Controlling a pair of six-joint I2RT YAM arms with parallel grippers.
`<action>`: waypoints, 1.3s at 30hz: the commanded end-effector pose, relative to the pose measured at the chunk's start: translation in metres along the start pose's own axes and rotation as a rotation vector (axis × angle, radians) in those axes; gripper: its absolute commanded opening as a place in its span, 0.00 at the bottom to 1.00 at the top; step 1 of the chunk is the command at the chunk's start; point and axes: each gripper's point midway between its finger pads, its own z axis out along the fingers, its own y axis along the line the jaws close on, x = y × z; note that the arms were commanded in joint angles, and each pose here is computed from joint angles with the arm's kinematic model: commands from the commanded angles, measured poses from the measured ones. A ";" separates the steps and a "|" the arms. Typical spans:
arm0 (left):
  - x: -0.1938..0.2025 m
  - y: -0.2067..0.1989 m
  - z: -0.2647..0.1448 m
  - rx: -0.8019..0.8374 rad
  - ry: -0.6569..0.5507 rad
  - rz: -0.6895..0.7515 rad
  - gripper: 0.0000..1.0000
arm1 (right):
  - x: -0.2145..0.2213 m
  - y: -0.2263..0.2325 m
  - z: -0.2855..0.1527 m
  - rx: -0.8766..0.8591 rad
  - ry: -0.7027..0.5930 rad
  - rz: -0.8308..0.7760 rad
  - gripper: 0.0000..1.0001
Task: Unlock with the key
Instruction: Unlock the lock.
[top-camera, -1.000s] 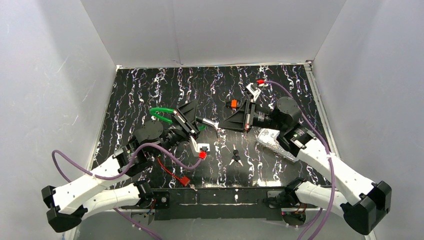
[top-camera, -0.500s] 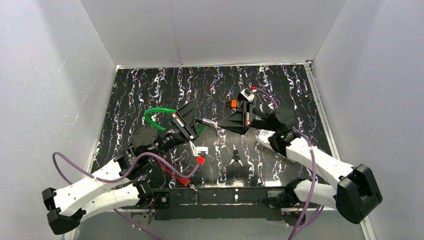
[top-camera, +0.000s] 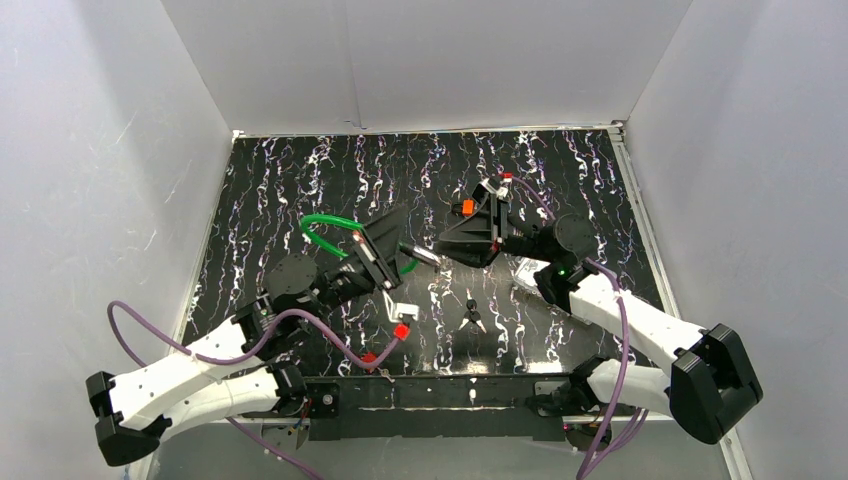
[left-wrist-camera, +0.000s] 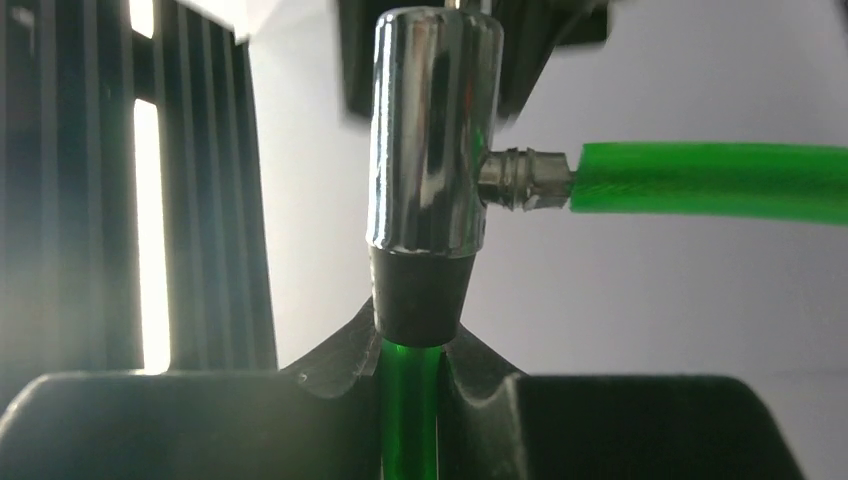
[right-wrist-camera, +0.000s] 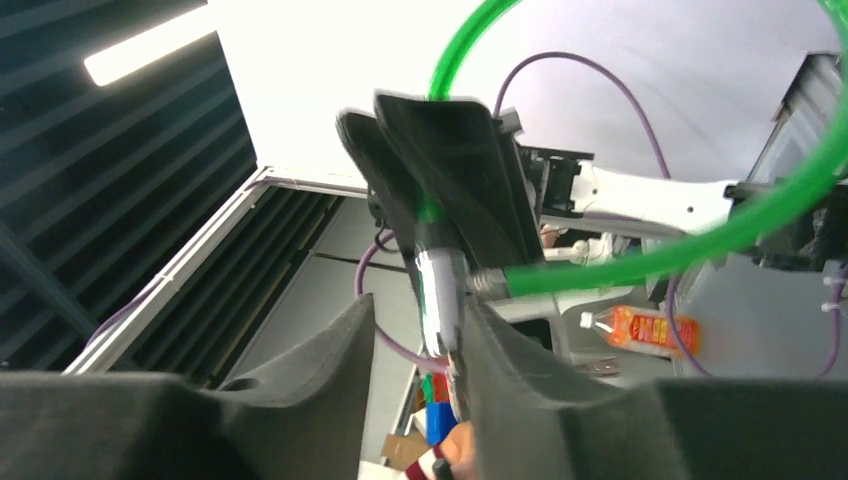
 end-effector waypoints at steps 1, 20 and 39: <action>-0.041 -0.004 0.011 -0.008 -0.176 0.007 0.00 | -0.004 0.025 0.004 -0.055 -0.039 -0.017 0.55; 0.030 0.047 0.008 0.000 0.065 -0.546 0.00 | -0.040 0.031 -0.055 0.287 -0.252 -0.451 0.81; 0.022 0.033 0.011 0.219 0.147 -1.156 0.00 | 0.028 0.084 -0.033 0.133 -0.127 -1.315 0.86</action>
